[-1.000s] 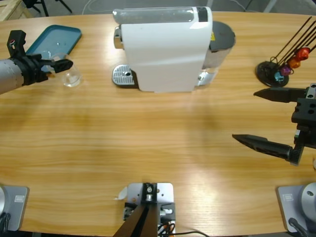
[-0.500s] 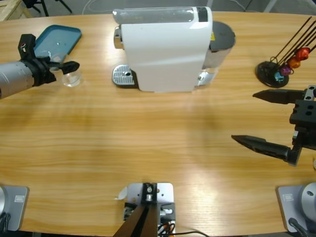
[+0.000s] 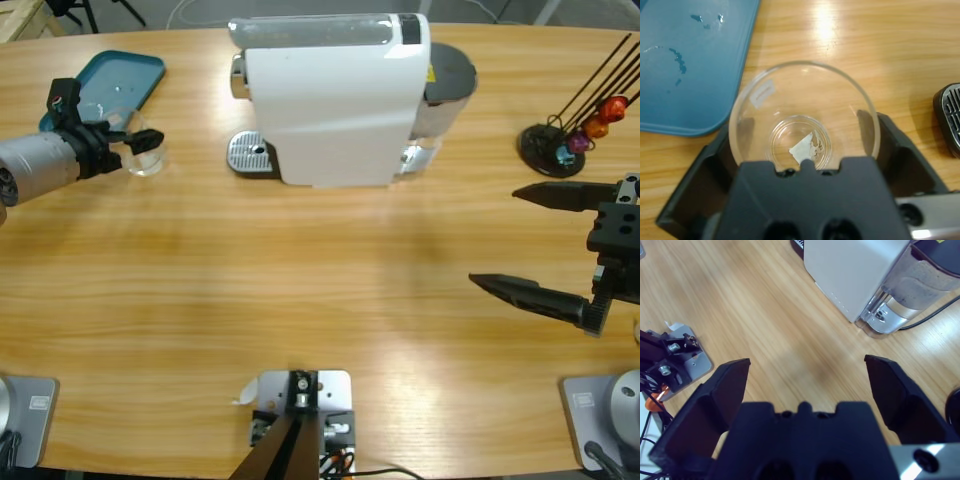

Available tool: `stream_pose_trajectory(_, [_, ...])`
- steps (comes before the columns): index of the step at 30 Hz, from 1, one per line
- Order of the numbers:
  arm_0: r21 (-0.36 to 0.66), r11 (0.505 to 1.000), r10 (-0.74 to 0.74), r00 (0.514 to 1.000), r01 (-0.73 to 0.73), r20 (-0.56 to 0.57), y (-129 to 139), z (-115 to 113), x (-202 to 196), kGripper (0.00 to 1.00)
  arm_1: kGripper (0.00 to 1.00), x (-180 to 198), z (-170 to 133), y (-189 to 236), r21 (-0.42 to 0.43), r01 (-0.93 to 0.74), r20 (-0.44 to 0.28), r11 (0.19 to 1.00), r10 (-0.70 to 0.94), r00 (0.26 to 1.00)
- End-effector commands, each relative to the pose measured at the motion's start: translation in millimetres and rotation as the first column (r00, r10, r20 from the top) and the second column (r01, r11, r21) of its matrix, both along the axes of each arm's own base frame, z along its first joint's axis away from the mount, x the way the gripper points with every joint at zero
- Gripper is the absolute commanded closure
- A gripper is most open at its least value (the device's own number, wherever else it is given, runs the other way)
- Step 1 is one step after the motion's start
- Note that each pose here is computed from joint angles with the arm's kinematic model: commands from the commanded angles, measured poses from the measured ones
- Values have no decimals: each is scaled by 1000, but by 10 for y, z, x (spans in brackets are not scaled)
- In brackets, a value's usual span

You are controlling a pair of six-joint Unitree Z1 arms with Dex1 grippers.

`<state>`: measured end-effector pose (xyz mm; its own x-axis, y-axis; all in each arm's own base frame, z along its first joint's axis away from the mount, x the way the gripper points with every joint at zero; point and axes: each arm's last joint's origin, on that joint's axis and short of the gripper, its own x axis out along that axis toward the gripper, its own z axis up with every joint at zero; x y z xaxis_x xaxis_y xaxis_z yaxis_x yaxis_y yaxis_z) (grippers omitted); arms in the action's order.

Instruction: Pour coffee

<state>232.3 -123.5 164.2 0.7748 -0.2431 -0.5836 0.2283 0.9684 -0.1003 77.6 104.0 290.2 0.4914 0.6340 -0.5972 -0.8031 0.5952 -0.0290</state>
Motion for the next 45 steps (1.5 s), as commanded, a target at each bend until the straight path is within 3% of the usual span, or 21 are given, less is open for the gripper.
stream_pose_trajectory(1, [-18, 1000, 3, 999, -3, -38, 82, -116, 1, 1000, 4, -45, -92, -55, -1, 1, -16, 1000, -1, 1000])
stream_pose_trajectory(8, [-59, 994, -97, 994, 94, -45, 69, -87, -91, 1000, 6, -42, -98, -53, 0, 3, -14, 1000, -3, 1000])
stream_pose_trajectory(15, [-27, 956, -284, 945, 292, 163, -125, 389, -187, 1000, 9, -31, -103, -38, -1, 3, -14, 1000, -3, 1000])
stream_pose_trajectory(18, [-23, 931, -355, 919, 364, 170, -238, 455, -100, 1000, 9, -35, -102, -42, 1, 2, -14, 1000, -2, 1000])
stream_pose_trajectory(21, [-36, 890, -448, 886, 455, 121, -436, 404, 38, 1000, 9, -36, -106, -45, 0, 4, -13, 1000, -4, 1000])
stream_pose_trajectory(31, [-27, 860, -509, 860, 510, 13, -682, 16, 207, 1000, 9, -46, -108, -62, 4, 5, -9, 1000, -5, 1000])
stream_pose_trajectory(45, [-49, 815, -576, 817, 577, 35, -952, 26, 226, 1000, 9, -46, -108, -63, 4, 9, -10, 1000, -9, 1000])
